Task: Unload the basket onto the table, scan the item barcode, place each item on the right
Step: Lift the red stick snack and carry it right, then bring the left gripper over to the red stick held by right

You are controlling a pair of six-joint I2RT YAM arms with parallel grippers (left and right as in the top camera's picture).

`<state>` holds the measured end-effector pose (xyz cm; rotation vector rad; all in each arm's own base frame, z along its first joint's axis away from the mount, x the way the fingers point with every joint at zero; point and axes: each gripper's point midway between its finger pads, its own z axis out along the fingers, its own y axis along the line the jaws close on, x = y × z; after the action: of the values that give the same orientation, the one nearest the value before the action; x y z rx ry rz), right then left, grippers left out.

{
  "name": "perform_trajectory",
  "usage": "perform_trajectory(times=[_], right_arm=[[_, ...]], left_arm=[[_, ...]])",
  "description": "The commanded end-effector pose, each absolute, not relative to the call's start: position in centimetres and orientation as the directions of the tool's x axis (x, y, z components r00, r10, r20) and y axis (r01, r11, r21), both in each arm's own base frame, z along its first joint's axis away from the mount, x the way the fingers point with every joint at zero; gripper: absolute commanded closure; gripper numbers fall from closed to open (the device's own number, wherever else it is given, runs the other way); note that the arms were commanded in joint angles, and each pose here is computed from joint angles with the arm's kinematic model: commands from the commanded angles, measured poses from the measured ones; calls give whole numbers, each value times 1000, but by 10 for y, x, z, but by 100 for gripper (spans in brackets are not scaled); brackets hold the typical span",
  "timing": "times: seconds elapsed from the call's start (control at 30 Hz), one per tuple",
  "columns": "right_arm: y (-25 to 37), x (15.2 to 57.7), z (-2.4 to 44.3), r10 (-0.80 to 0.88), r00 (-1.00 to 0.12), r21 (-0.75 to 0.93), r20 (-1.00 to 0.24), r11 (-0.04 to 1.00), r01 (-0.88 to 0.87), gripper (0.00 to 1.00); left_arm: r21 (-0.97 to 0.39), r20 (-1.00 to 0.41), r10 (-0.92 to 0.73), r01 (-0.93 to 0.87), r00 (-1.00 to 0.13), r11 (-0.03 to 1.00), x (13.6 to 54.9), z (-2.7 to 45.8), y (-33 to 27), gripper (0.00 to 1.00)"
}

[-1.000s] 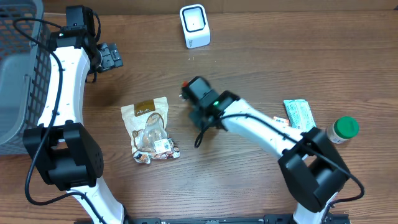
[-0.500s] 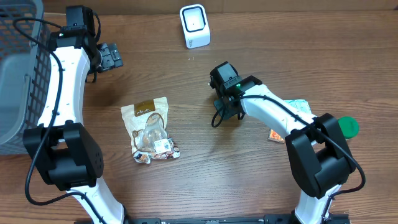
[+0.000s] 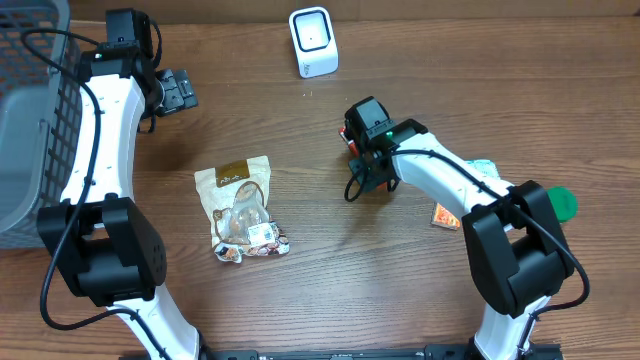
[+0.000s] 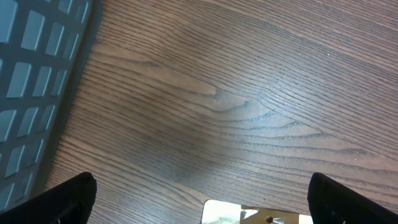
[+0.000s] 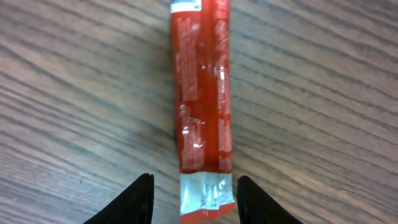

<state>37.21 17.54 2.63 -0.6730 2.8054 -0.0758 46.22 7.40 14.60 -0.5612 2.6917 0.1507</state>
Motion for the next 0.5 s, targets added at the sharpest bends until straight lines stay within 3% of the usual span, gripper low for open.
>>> perform_trajectory(times=[0.0,0.17,0.33,0.47], right_arm=[[167,380,28,-338,-906,-69,-254,941,-332,57],[177,376,28,-287,-928,105,-236,942,-318,57],[165,377,28,-244,-946,154,-215,948,-279,56],[158,377,30,-207,-959,244,-193,936,-252,56]], left_arm=[[19,-409,-348,-389,-844,921,464,154,71,0],[-3,-409,-363,-396,-837,918,465,155,69,0],[-311,-243,-405,-325,-881,893,456,151,7,0],[-424,-192,-350,-245,-917,872,453,154,-38,0]])
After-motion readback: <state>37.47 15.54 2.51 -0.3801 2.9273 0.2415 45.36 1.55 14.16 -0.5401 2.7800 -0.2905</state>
